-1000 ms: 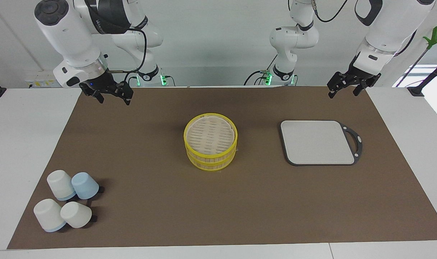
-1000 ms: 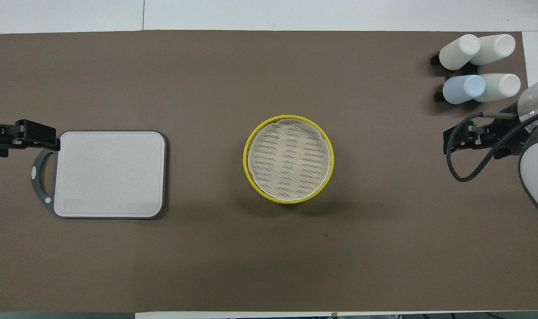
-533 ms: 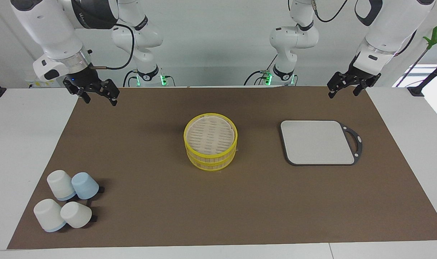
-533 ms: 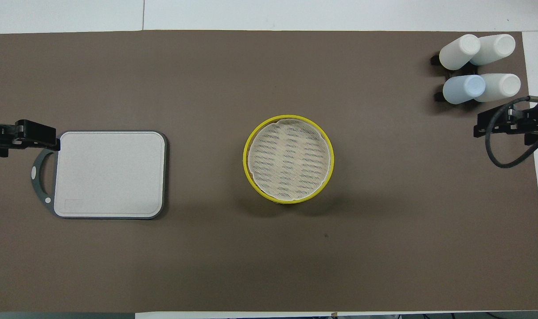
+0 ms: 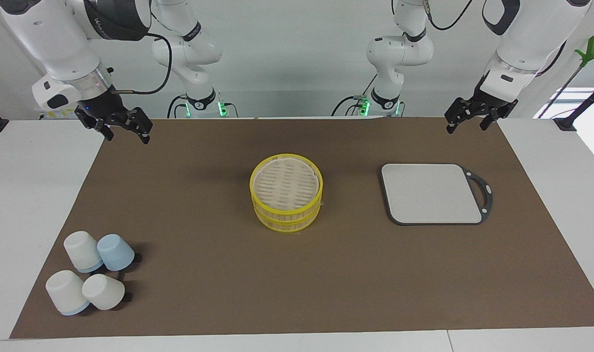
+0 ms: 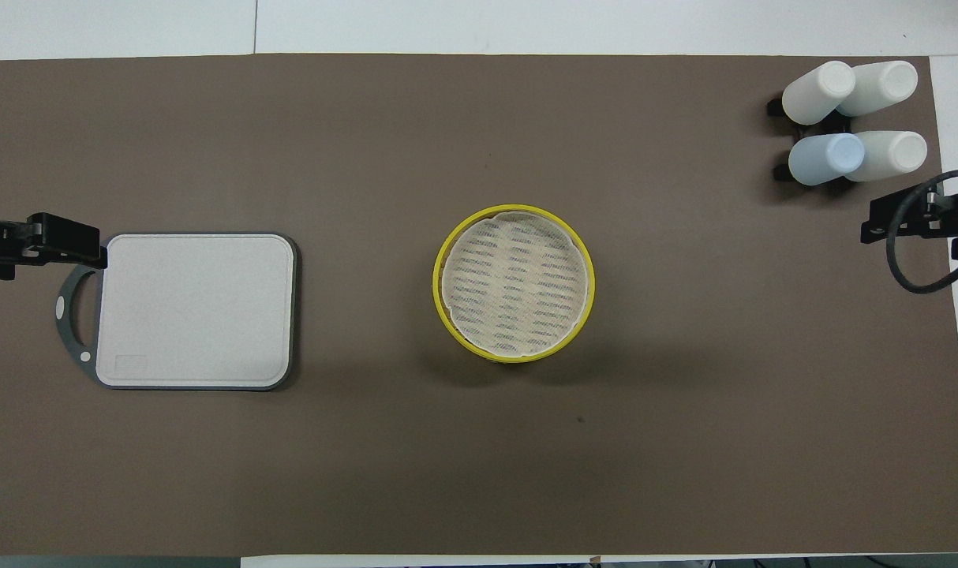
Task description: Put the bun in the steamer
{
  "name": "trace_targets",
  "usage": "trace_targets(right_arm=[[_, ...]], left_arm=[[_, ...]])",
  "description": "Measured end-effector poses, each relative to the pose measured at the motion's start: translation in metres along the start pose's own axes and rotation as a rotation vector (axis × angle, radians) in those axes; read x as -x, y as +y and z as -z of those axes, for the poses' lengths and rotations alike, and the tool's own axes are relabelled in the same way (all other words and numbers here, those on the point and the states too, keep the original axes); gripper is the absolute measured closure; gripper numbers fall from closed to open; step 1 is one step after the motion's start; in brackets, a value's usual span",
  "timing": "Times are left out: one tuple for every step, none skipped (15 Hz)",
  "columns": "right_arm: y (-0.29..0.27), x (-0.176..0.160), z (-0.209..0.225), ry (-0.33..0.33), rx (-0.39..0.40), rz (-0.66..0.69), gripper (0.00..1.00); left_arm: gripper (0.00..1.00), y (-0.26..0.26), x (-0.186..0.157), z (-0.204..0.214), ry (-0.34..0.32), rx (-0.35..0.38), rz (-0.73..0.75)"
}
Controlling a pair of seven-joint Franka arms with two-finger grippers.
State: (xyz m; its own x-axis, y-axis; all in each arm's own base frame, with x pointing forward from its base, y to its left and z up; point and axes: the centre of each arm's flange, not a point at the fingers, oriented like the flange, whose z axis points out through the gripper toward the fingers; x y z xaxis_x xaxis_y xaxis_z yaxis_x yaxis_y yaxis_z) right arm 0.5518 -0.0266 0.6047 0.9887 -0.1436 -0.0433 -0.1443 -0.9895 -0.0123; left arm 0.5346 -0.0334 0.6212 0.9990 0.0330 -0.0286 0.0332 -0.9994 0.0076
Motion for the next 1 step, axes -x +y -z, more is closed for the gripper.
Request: trace_targets(right_arm=[[0.0,0.0,0.0,0.0,0.0,0.006,0.0]], left_arm=[[0.0,0.0,0.0,0.0,0.0,0.0,0.0]])
